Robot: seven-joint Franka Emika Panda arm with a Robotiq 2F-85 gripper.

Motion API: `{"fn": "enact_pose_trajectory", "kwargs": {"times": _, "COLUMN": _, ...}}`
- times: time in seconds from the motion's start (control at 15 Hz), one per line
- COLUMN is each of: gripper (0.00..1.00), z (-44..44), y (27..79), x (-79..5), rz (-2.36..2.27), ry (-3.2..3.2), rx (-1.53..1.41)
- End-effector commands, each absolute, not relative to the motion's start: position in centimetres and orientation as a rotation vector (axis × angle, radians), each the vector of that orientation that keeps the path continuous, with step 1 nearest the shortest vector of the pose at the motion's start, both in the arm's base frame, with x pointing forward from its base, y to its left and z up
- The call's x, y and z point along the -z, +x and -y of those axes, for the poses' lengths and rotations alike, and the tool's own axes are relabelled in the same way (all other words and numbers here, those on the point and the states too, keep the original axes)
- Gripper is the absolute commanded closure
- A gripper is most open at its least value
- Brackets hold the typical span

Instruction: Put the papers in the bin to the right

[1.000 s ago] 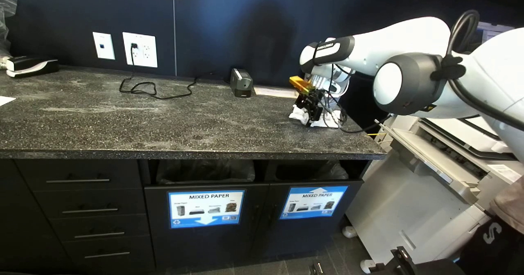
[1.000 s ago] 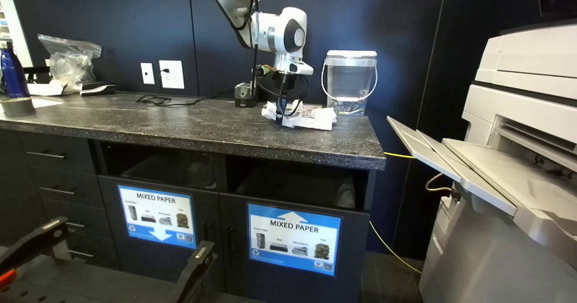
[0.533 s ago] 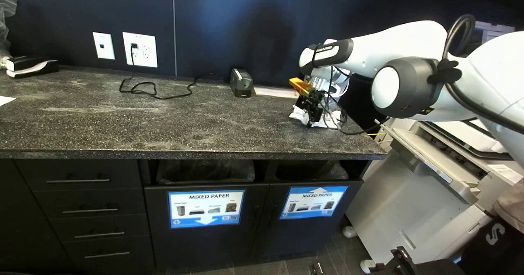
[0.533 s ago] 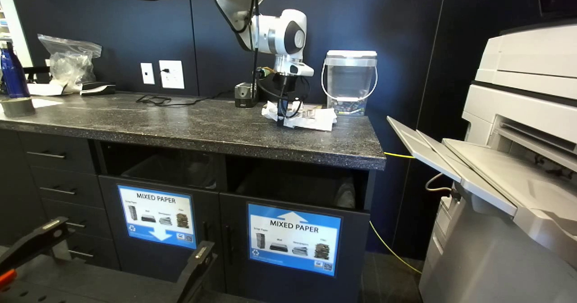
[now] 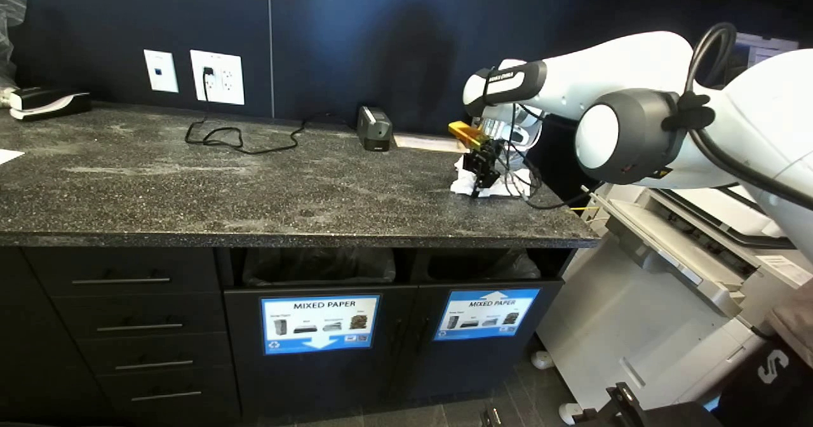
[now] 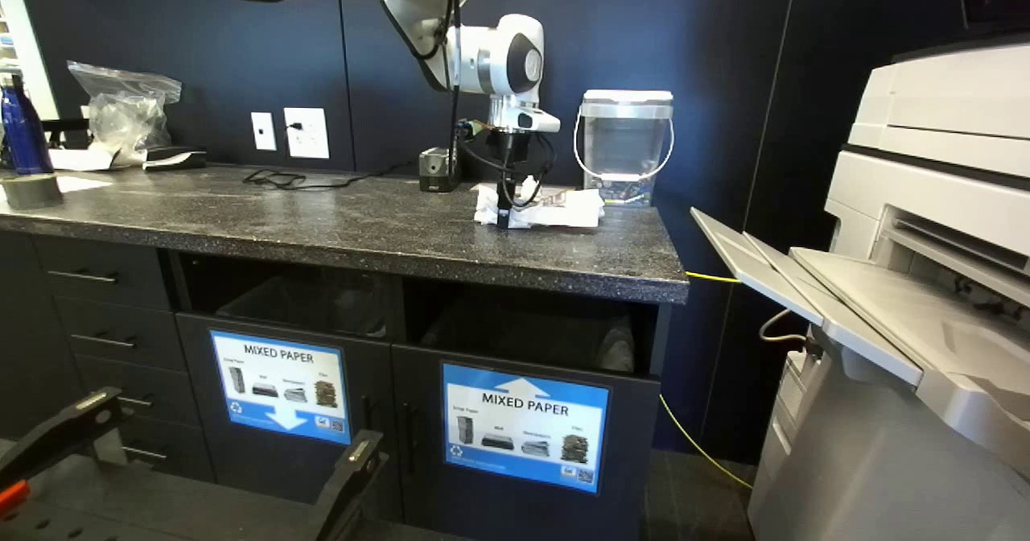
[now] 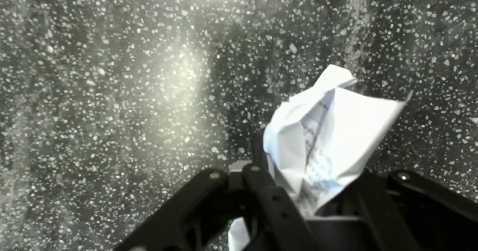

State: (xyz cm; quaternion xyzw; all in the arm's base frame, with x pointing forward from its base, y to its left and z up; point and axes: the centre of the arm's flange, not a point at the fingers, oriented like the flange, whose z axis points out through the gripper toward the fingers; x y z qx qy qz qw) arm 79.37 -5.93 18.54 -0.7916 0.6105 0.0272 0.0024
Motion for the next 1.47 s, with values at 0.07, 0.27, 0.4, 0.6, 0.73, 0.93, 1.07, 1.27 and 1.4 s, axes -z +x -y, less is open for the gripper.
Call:
{"fn": "enact_pose_trajectory", "kwargs": {"times": 0.07, "gripper": 0.88, "z": 6.1, "y": 81.8, "x": -19.0, "rz": -1.884, "ry": -2.548, "rx": -0.051}}
{"fn": "enact_pose_trajectory", "kwargs": {"times": 0.27, "gripper": 0.88, "z": 5.9, "y": 80.9, "x": -18.9, "rz": -1.784, "ry": -2.638, "rx": -0.042}}
{"fn": "enact_pose_trajectory", "kwargs": {"times": 0.4, "gripper": 0.88, "z": 5.4, "y": 79.7, "x": -18.8, "rz": -1.636, "ry": -2.759, "rx": -0.019}}
{"fn": "enact_pose_trajectory", "kwargs": {"times": 0.6, "gripper": 0.89, "z": 4.8, "y": 77.4, "x": -18.9, "rz": -1.412, "ry": -2.884, "rx": -0.039}}
{"fn": "enact_pose_trajectory", "kwargs": {"times": 0.73, "gripper": 0.90, "z": 5.0, "y": 75.7, "x": -19.1, "rz": -1.300, "ry": -2.960, "rx": -0.054}}
{"fn": "enact_pose_trajectory", "kwargs": {"times": 0.93, "gripper": 0.89, "z": 5.7, "y": 72.6, "x": -19.8, "rz": -1.345, "ry": -3.018, "rx": -0.097}}
{"fn": "enact_pose_trajectory", "kwargs": {"times": 1.07, "gripper": 0.89, "z": 6.3, "y": 70.8, "x": -19.9, "rz": -1.378, "ry": -3.028, "rx": -0.139}}
{"fn": "enact_pose_trajectory", "kwargs": {"times": 1.27, "gripper": 0.89, "z": 6.0, "y": 69.1, "x": -19.6, "rz": -1.293, "ry": -3.049, "rx": -0.234}}
{"fn": "enact_pose_trajectory", "kwargs": {"times": 1.4, "gripper": 0.89, "z": 5.5, "y": 68.0, "x": -19.7, "rz": -1.193, "ry": -3.078, "rx": -0.236}}
